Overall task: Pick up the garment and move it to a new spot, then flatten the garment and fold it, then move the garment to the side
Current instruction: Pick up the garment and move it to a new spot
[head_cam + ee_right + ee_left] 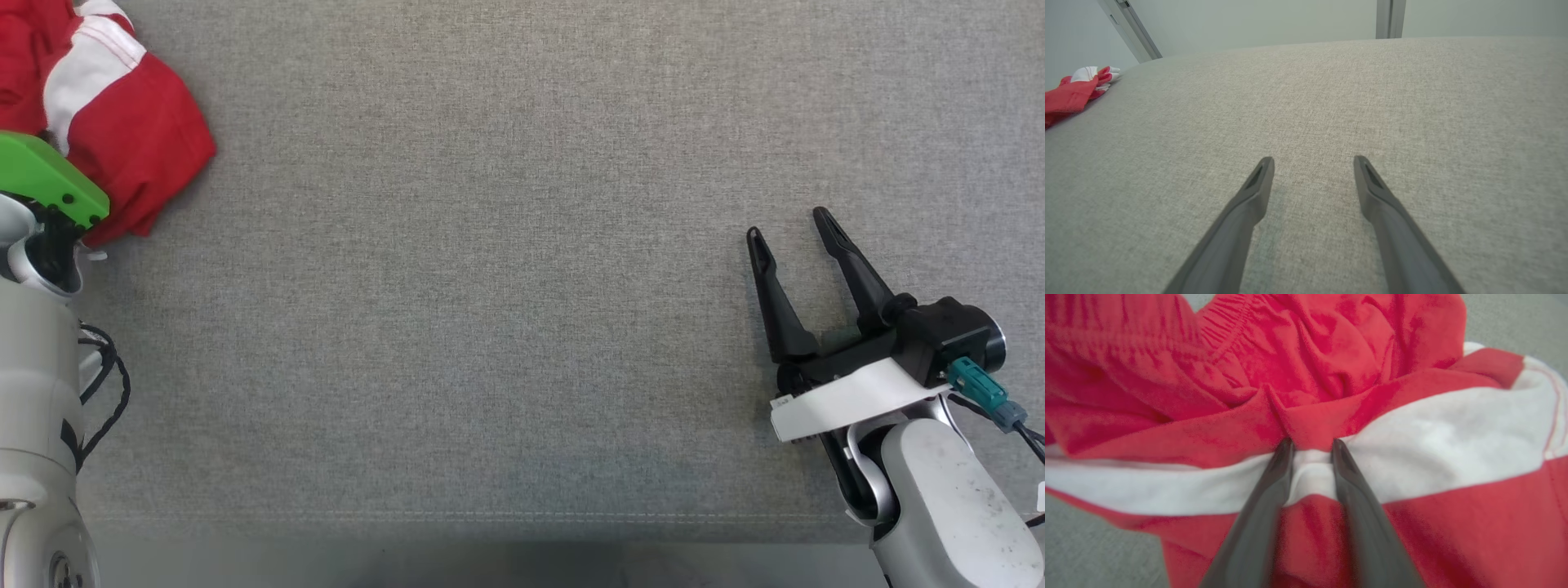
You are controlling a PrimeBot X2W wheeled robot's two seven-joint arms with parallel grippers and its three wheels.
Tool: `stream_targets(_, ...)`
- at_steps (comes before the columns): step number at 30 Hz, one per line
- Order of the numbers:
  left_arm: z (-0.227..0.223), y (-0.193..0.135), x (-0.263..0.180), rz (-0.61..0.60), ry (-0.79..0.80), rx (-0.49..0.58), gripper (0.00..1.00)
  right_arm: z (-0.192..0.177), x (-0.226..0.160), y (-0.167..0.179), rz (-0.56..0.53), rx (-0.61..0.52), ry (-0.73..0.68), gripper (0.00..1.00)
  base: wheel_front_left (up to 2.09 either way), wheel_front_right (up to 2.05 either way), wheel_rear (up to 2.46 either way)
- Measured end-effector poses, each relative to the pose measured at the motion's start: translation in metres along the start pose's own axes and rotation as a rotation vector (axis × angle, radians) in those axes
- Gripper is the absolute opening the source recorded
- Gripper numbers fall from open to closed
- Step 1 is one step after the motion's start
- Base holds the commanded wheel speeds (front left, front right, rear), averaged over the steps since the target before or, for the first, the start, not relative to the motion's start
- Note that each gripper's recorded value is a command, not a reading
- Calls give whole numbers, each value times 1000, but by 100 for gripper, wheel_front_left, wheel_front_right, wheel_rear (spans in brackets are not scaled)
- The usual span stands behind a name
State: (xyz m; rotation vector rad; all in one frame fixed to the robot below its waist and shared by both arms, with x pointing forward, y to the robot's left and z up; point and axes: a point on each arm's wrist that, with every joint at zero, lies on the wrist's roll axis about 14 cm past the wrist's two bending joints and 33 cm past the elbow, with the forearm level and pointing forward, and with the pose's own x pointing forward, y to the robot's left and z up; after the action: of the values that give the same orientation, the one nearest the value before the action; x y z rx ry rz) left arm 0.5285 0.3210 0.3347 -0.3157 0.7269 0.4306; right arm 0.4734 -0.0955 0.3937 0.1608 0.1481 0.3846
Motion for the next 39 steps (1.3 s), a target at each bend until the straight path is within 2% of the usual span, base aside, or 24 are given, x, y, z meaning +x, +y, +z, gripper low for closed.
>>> stream_targets(5, 22, 3, -7, -13, -179, 6, 0, 4, -2, 0, -5, -3, -7, 100, 0, 0, 0)
stream_targets(11, 85, 2, -34, -51, -467, -3, 0, 18, -6, 7, -9, 5, -37, 100, 0, 0, 0)
stream_targets(20, 163, -22, -106, -185, -768, -50, 0, 45, -23, 20, -24, 24, -95, 100, 0, 0, 0)
stream_targets(31, 171, -83, -193, -429, -901, -72, 0, 81, -56, 29, -75, 92, -192, 100, 0, 0, 0)
stream_targets(39, 148, -155, -240, -647, -876, -41, 0, 102, -84, 17, -142, 91, -253, 100, 0, 0, 0)
